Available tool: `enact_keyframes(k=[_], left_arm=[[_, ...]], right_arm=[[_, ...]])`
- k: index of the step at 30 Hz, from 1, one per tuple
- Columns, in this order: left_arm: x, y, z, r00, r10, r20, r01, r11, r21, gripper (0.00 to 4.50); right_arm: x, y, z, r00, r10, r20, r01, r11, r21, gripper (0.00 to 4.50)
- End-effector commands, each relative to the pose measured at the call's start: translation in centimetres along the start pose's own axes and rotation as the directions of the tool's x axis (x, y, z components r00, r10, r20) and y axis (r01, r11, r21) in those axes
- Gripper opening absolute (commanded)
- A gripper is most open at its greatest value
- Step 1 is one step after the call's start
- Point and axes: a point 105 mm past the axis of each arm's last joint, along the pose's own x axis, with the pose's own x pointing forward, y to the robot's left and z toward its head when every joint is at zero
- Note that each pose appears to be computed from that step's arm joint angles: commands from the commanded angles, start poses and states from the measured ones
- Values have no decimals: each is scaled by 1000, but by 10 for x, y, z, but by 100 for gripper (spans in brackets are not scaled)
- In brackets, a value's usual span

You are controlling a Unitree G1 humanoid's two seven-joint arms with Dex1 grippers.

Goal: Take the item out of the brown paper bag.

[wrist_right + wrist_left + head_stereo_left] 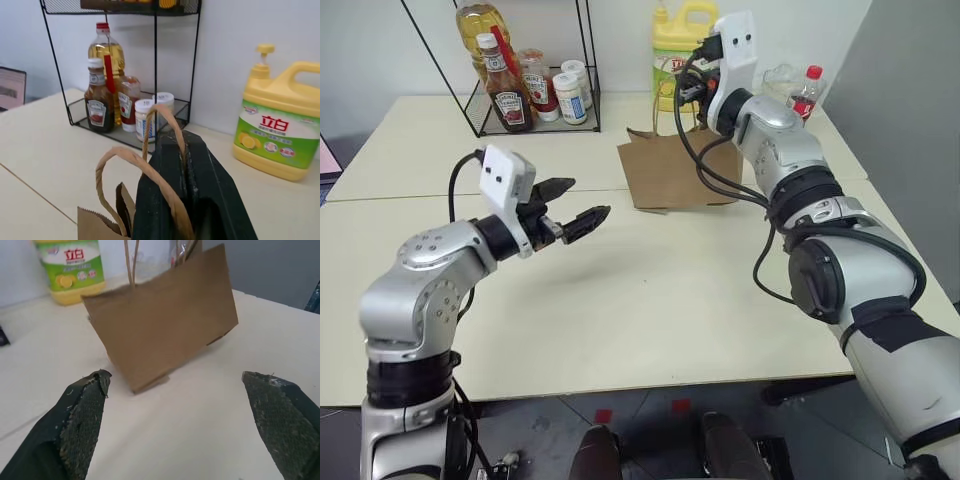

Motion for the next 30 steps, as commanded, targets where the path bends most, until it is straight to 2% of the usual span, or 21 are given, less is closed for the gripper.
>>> enact_keyframes(k=[1, 9, 18, 25, 30], left_arm=[[-15, -12, 14, 998, 32, 56, -32, 999, -1, 450], [-31, -21, 8, 992, 110, 57, -107, 993, -57, 450], [-43, -20, 10, 982, 181, 49, -179, 982, -54, 450], [-45, -22, 5, 980, 193, 39, -190, 979, -69, 450], [-44, -20, 6, 981, 192, 39, -189, 980, -64, 450]], right_arm=[[8, 20, 61, 982, 48, 182, -48, 999, -4, 3], [18, 53, 58, 973, 120, 195, -135, 989, 64, 3], [25, 97, 55, 956, 217, 199, -249, 956, 152, 3], [23, 111, 46, 955, 239, 173, -268, 949, 166, 3], [23, 114, 31, 972, 206, 112, -224, 956, 190, 3]])
